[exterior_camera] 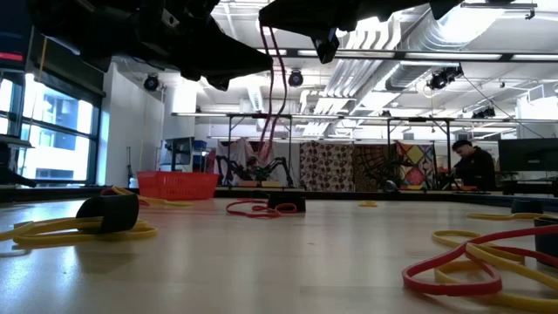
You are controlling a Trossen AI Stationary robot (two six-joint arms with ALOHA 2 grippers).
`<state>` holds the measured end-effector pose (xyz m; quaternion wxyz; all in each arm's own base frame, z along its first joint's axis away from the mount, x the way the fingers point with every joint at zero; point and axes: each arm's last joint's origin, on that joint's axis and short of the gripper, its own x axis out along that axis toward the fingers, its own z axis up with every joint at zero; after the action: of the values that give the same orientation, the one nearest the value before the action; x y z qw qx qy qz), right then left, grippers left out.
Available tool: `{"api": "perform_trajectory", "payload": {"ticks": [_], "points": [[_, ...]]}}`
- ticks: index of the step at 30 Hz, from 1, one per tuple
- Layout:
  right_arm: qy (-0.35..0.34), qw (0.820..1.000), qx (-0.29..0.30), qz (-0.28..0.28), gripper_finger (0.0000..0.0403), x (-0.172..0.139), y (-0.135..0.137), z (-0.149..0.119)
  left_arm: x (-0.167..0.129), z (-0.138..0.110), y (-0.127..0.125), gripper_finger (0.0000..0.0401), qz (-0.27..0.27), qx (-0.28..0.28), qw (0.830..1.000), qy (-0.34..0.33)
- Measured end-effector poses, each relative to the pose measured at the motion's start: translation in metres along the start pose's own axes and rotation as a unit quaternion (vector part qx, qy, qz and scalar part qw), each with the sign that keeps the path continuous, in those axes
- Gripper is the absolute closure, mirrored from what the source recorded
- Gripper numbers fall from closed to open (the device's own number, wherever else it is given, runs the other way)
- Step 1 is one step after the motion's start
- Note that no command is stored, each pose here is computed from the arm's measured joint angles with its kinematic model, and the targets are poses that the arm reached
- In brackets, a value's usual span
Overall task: Sort rubber bands into baskets
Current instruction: Put the red rubber band into the red basket
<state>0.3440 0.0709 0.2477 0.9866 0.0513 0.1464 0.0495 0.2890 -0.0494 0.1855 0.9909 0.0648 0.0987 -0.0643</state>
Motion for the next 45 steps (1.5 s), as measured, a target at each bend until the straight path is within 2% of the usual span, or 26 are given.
{"api": "perform_trajectory", "payload": {"ticks": [5,13,18,26,32,40,45], "points": [[0.001,1.0,0.0,0.0,0.0392,0.0,0.0,0.0,-0.002,0.003,0.001,0.0401,0.017,0.0,1.0,-0.003],[0.006,1.0,-0.009,-0.004,0.0392,0.0,0.001,-0.001,-0.018,0.015,0.011,0.0401,0.082,0.0,0.997,0.015],[0.003,0.999,-0.033,-0.029,0.0392,-0.001,0.006,-0.002,-0.031,0.021,0.019,0.0401,0.118,0.002,0.992,0.04],[0.011,0.997,-0.041,-0.063,0.0392,-0.002,0.011,-0.005,-0.057,0.033,0.034,0.0401,0.182,0.0,0.981,0.06],[0.021,0.995,-0.043,-0.084,0.0392,-0.002,0.009,-0.008,-0.085,0.037,0.059,0.0401,0.252,-0.03,0.964,0.084],[0.024,0.995,-0.044,-0.086,0.0392,-0.002,0.008,-0.008,-0.116,0.027,0.1,0.0401,0.361,-0.069,0.92,0.135],[0.025,0.995,-0.044,-0.091,0.0392,-0.002,0.008,-0.008,-0.127,0.018,0.126,0.0401,0.399,-0.083,0.899,0.158]]}}
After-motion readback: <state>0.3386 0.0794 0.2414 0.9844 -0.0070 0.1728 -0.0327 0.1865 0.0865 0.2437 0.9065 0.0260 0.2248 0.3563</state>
